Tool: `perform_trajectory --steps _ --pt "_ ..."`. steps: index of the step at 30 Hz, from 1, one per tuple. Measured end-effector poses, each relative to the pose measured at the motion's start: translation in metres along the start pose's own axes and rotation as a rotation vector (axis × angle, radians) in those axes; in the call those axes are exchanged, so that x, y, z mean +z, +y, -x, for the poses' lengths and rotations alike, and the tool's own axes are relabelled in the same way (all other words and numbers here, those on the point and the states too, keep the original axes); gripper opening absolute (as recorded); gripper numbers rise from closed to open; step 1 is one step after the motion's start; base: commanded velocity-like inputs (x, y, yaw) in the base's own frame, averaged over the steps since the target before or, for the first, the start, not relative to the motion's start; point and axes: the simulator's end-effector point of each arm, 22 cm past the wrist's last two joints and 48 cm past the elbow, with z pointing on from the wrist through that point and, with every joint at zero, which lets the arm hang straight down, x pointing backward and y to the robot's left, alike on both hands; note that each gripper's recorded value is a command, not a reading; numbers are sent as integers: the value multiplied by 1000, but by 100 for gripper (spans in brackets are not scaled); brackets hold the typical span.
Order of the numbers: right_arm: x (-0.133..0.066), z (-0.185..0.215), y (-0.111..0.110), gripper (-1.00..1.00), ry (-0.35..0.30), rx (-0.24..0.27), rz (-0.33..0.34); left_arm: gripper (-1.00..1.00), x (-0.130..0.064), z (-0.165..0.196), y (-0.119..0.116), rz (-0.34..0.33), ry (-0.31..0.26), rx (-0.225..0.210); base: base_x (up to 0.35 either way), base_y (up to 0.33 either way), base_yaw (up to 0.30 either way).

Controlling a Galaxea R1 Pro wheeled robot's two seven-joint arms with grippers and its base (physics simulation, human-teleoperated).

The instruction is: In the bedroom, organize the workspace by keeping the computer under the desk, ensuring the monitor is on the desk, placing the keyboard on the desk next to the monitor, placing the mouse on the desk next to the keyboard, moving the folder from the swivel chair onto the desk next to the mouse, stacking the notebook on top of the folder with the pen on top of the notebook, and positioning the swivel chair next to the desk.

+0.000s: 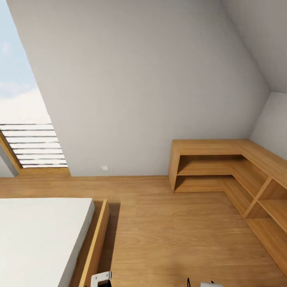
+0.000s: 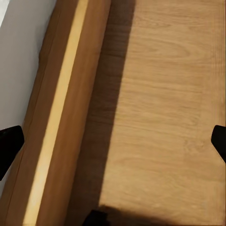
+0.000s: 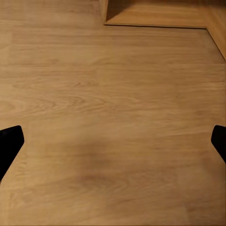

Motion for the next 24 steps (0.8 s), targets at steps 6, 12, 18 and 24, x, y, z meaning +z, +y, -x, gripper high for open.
perform_trajectory --steps 6,12,18,24 --pt "0 0 0 100 0 0 0 100 0 0 -1 -8 0 0 325 0 0" --pt "0 0 0 100 0 0 0 100 0 0 0 -9 0 1 325 0 0" --pt "0 0 0 100 0 0 0 100 1 0 0 -9 0 1 325 0 0" --pt "0 0 1 100 0 1 1 100 1 0 0 -8 0 1 325 0 0"
